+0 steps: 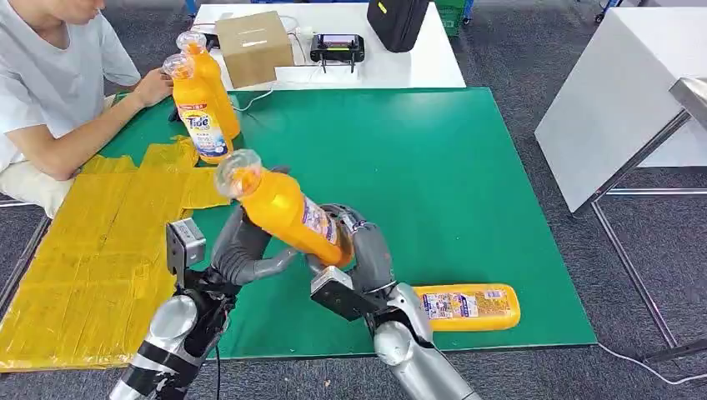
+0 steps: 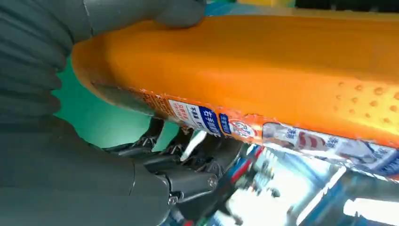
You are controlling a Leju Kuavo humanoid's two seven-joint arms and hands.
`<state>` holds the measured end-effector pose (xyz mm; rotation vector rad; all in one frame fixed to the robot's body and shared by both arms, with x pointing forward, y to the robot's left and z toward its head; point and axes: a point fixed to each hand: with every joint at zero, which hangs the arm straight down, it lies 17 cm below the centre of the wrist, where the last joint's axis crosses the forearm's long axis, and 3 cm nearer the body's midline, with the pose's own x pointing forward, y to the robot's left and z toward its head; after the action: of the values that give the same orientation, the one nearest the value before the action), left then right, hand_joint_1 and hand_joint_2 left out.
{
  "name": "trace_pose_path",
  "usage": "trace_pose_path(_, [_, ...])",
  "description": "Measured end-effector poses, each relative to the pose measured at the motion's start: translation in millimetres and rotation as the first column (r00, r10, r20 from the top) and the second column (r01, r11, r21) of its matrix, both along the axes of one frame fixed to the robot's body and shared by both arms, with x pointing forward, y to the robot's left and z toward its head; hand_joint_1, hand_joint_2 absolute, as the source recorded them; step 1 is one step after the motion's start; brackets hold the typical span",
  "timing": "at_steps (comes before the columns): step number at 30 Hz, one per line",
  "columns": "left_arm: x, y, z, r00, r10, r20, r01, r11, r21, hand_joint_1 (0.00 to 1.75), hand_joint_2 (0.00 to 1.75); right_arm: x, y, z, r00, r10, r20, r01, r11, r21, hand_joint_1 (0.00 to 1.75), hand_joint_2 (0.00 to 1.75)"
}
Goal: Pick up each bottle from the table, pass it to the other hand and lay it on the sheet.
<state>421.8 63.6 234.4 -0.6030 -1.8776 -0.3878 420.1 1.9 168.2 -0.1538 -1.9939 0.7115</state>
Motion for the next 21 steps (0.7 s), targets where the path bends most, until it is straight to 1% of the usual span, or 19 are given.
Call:
trace_pose_path(3, [5, 3, -1, 1.000, 0.015, -0.012, -0.015, 1.000, -0.004, 0.00, 1.75, -3, 9, -5, 1.000, 0.017, -0.001, -0.017, 0.999, -0.031, 1.73, 1.75])
trace_pose_path(7, [11, 6, -4, 0.999, 0.039, -0.021, -0.039, 0.999, 0.001, 0.00, 1.75, -6, 19, -12, 0.999, 0.035, -0.005, -0.035, 0.997, -0.075, 1.69, 1.75])
trace_pose_path(8, [13, 7, -6, 0.998, 0.051, -0.023, -0.051, 0.999, 0.004, 0.00, 1.75, -7, 21, -14, 0.999, 0.039, -0.008, -0.039, 0.996, -0.083, 1.73, 1.75])
trace_pose_path(9, [14, 9, -7, 0.998, 0.063, -0.023, -0.063, 0.998, 0.009, 0.00, 1.75, -6, 22, -16, 0.999, 0.039, -0.010, -0.039, 0.995, -0.088, 1.71, 1.75])
trace_pose_path(10, [16, 11, -8, 0.997, 0.077, -0.023, -0.077, 0.997, 0.012, 0.03, 1.75, -6, 22, -17, 0.999, 0.037, -0.012, -0.038, 0.995, -0.091, 1.71, 1.75])
trace_pose_path(11, [18, 13, -8, 0.995, 0.098, -0.022, -0.098, 0.995, 0.017, 0.80, 1.75, -5, 22, -18, 0.999, 0.037, -0.013, -0.038, 0.995, -0.095, 1.75, 1.75])
trace_pose_path(12, [20, 16, -9, 0.993, 0.116, -0.022, -0.116, 0.993, 0.019, 1.43, 1.75, -6, 23, -19, 0.999, 0.039, -0.015, -0.040, 0.994, -0.099, 1.71, 1.75])
trace_pose_path(14, [24, 19, -9, 0.988, 0.150, -0.024, -0.149, 0.989, 0.016, 1.43, 1.75, -5, 24, -21, 0.999, 0.039, -0.021, -0.041, 0.994, -0.105, 1.71, 1.75])
trace_pose_path(15, [25, 21, -9, 0.986, 0.164, -0.026, -0.163, 0.987, 0.012, 1.75, 1.75, -4, 24, -21, 0.999, 0.038, -0.020, -0.040, 0.993, -0.107, 1.73, 1.75])
trace_pose_path(21, [28, 24, -9, 0.982, 0.185, -0.030, -0.185, 0.983, 0.009, 1.75, 1.75, -2, 26, -22, 0.999, 0.043, -0.020, -0.045, 0.992, -0.118, 1.73, 1.75])
